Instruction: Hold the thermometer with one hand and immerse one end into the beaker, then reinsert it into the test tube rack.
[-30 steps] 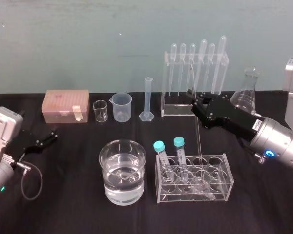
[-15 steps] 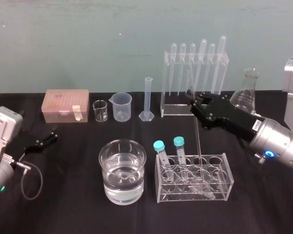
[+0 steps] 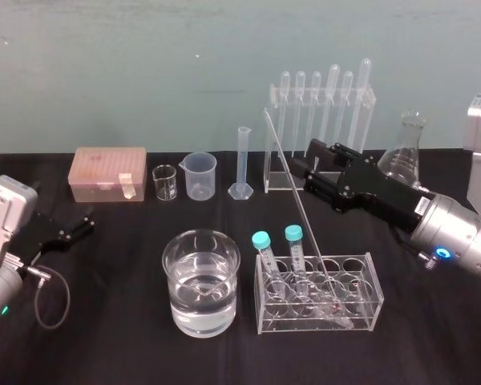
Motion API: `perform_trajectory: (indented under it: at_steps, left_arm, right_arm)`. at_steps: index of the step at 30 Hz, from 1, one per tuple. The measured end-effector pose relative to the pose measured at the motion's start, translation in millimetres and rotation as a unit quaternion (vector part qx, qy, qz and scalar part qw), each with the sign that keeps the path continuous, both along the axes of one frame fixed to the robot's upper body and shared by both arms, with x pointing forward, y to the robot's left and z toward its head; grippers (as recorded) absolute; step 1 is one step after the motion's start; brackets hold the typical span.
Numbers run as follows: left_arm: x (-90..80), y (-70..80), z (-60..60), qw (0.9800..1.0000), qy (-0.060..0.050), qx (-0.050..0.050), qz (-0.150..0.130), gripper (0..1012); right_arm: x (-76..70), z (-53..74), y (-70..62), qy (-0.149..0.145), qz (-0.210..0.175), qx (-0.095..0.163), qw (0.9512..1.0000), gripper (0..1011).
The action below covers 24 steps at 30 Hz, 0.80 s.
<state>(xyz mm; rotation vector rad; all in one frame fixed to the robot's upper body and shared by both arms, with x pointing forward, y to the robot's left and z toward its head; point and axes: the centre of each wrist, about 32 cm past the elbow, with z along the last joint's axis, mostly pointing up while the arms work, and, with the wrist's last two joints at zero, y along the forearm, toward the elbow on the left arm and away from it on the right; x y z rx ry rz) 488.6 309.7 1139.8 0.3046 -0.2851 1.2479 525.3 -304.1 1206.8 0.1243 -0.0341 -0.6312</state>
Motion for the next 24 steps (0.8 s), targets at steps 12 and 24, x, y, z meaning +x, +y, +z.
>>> perform_trajectory:
  at_steps: [12,24]
  left_arm:
    - [0.0,0.0,0.0,1.0,0.0,0.0,0.0,1008]
    - [0.0,0.0,0.0,1.0,0.0,0.0,0.0,1008]
  right_arm:
    - [0.0,0.0,0.0,0.001,0.0,0.0,1.0,916]
    - [-14.0,-11.4,-25.1,0.015,-0.268,-0.04,0.9626,1002]
